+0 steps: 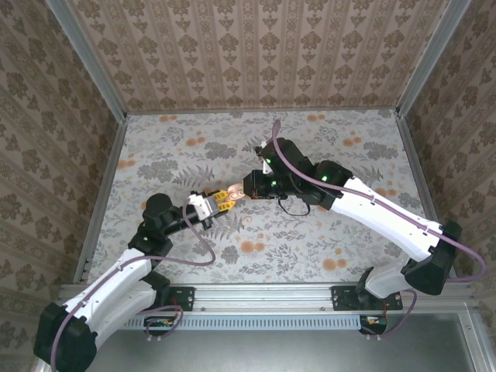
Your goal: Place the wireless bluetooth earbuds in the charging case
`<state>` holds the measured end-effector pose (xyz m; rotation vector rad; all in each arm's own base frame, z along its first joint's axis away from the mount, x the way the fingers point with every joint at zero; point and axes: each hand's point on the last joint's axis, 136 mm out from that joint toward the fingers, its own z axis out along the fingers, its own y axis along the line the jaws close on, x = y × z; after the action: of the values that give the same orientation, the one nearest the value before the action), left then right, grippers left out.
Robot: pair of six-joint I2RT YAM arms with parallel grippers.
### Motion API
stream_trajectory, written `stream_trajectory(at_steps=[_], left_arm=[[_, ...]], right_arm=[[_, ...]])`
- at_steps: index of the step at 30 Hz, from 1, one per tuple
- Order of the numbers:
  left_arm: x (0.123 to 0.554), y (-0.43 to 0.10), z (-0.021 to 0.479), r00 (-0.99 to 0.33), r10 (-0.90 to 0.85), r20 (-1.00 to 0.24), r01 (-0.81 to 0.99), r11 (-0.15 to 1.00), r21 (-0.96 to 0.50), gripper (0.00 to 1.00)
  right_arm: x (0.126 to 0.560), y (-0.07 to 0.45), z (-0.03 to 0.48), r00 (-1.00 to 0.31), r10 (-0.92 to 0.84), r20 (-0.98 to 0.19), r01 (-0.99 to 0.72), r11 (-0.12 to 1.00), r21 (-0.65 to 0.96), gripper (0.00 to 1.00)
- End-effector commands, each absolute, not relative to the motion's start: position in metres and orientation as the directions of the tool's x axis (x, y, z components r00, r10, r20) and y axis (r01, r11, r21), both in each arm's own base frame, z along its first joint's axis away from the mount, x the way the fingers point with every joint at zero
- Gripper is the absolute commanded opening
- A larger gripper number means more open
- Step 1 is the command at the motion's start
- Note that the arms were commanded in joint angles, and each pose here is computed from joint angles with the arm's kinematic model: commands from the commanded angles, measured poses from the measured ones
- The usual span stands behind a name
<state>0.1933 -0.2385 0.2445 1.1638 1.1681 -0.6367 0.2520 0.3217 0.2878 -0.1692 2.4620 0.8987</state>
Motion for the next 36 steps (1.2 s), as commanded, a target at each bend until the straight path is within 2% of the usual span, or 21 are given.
stream_trajectory(at_steps=[1,7,19,30,36], left_arm=[[0.193,-0.239,0.258,0.309,0.14,-0.941,0.881,0.33,0.339,0.0],[0.189,-0.24,0.268,0.251,0.088,-0.964,0.925,0.273,0.266,0.0],[0.169,-0.249,0.282,0.161,0.025,-0.987,0.984,0.069,0.163,0.0],[0.164,-0.25,0.281,0.119,0.032,-0.992,0.992,0.028,0.12,0.0],[0.171,-0.247,0.282,0.109,0.036,-0.993,0.993,0.046,0.111,0.0]], right_arm=[[0.25,0.313,0.302,-0.843,0.047,-0.537,-0.307,0.776,0.551,0.12],[0.237,0.309,0.313,-0.793,-0.047,-0.608,-0.438,0.738,0.514,0.11],[0.218,0.313,0.327,-0.572,-0.33,-0.751,-0.739,0.604,0.297,0.11],[0.216,0.324,0.331,-0.453,-0.418,-0.787,-0.828,0.524,0.198,0.11],[0.209,0.335,0.336,-0.401,-0.454,-0.795,-0.863,0.478,0.162,0.11]])
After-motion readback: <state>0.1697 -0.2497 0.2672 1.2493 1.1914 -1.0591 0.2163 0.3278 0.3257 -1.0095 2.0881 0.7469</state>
